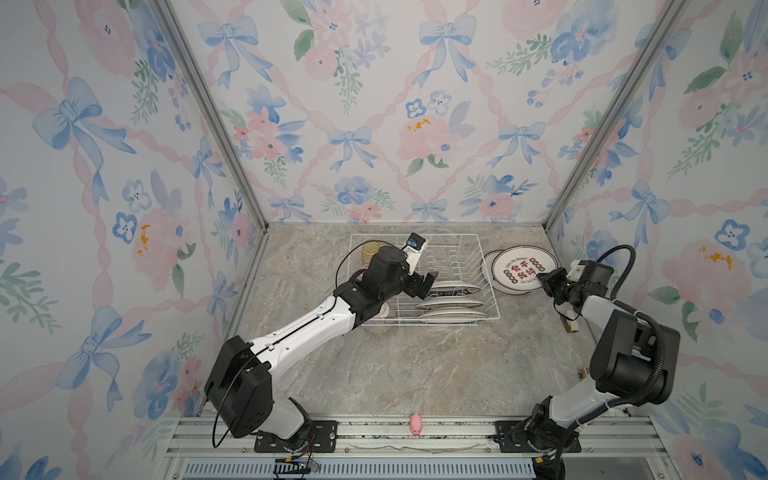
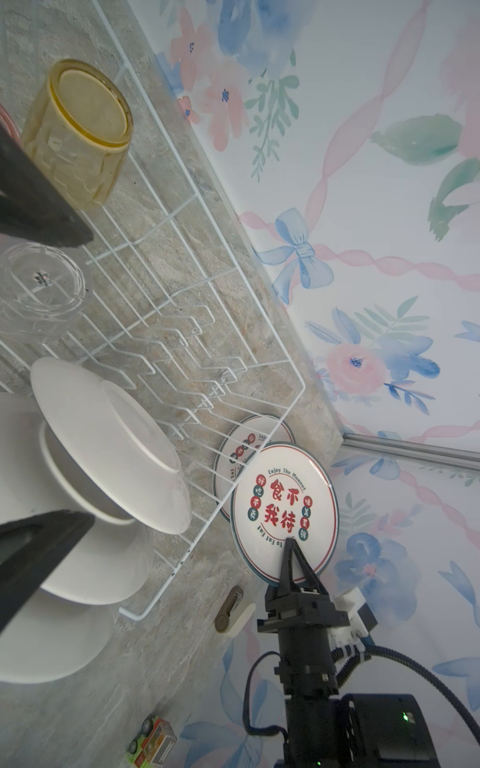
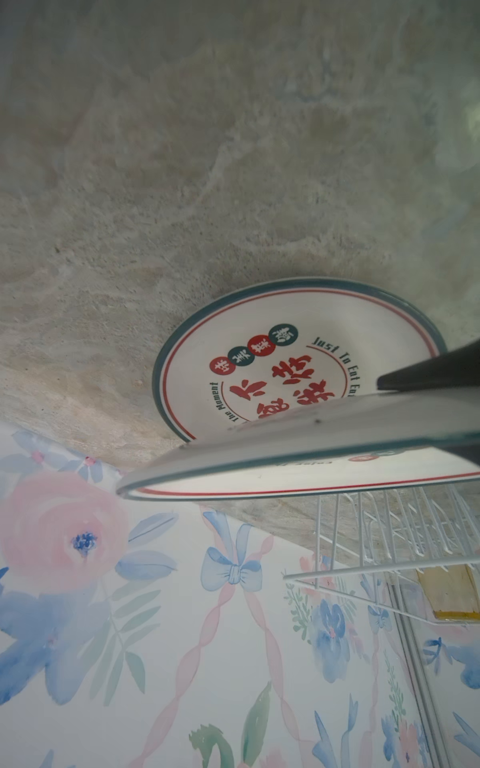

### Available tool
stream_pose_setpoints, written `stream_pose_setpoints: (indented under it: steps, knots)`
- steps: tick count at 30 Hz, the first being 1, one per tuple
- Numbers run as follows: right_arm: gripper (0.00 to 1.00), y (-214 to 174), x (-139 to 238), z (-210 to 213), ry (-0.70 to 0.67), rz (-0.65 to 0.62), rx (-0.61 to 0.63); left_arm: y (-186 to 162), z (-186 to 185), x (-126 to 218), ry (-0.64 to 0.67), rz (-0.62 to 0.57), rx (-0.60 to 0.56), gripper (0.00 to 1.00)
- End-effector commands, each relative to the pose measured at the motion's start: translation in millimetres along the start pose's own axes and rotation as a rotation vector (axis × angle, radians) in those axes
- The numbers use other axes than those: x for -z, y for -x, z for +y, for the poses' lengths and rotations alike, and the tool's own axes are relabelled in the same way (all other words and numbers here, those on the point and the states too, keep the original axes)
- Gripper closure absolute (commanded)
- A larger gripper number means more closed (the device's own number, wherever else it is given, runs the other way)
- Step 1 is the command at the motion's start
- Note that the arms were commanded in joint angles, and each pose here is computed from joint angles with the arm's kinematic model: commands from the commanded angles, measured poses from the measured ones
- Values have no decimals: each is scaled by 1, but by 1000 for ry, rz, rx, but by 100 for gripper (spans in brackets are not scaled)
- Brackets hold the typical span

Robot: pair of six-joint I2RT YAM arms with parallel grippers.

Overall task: Unload the mixed dishes from the dish rack
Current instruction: 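Set the plate flat on the stack and open the right gripper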

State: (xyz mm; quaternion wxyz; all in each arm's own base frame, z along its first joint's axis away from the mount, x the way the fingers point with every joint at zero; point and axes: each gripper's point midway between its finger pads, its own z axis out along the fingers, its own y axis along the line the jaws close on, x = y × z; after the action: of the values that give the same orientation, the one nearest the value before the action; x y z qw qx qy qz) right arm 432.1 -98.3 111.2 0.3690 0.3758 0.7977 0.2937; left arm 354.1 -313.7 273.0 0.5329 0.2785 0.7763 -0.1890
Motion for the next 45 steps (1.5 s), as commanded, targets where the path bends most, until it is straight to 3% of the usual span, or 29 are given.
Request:
stream_pose_setpoints:
  steps: [1,19,32,36,45]
  knots:
    - [100,21,-9,30,87,-57,58,1,6,3,20,-13,-1,2]
    - [99,8,-62,13,130,-12,-17,-1,13,6,33,7,8,2]
    - [68,-12,-66,-7,72,42,-15,-3,11,1,21,16,10,2]
    - [61,-16,-57,-7,30,66,30,-3,11,1,18,16,10,2]
    - [51,-26,-25,-17,-208,112,225,-7,8,0,1,23,13,2]
